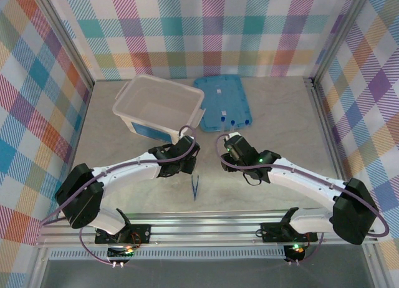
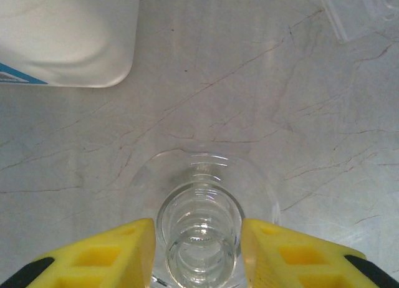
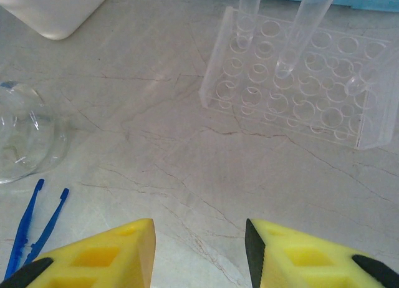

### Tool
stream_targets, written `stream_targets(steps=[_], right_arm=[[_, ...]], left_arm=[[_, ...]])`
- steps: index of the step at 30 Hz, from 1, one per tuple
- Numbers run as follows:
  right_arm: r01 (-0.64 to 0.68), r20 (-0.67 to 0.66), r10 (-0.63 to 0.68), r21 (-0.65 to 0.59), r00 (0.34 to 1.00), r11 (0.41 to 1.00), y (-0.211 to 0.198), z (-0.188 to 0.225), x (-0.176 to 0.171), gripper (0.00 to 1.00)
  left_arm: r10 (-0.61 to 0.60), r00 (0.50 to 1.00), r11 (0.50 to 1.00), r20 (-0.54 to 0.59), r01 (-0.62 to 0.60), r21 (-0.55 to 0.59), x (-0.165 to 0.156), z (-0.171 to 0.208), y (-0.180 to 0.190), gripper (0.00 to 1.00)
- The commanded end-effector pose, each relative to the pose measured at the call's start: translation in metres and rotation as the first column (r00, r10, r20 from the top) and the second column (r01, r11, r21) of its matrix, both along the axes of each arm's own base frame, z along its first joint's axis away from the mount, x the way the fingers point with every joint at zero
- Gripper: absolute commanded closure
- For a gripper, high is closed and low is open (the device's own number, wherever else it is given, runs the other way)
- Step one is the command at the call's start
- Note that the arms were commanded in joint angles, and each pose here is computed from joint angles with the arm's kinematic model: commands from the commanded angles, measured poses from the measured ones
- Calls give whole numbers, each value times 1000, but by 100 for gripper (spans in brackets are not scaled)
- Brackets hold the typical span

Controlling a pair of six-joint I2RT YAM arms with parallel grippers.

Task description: Organize the chemistry lab equipment

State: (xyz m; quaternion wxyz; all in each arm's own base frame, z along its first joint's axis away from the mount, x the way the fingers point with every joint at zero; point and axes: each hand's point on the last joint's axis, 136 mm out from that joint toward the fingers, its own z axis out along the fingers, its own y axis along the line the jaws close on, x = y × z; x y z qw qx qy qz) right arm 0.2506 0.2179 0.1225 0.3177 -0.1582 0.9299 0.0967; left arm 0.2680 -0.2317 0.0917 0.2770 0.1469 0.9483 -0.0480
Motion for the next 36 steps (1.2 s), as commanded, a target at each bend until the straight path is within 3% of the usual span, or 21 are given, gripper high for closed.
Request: stream_targets(steps=[1, 18, 27, 36], right_arm=[[-2, 13, 1, 28, 1000, 1000, 8, 8, 3, 56], [14, 16, -15, 29, 1000, 999, 6, 6, 4, 56], [20, 30, -21, 31, 999, 999, 5, 10, 5, 56], [17, 47, -18, 33, 999, 999, 6, 15, 8, 56]], left_arm=[[-11, 1000, 1000, 13, 11, -18, 5, 6, -9, 60], [-14, 1000, 1000, 17, 14, -27, 6, 14, -12, 77], [-23, 998, 996, 52, 28, -90, 6, 57, -17, 78], [-34, 993, 987, 116, 51, -151, 4, 131, -18, 81]])
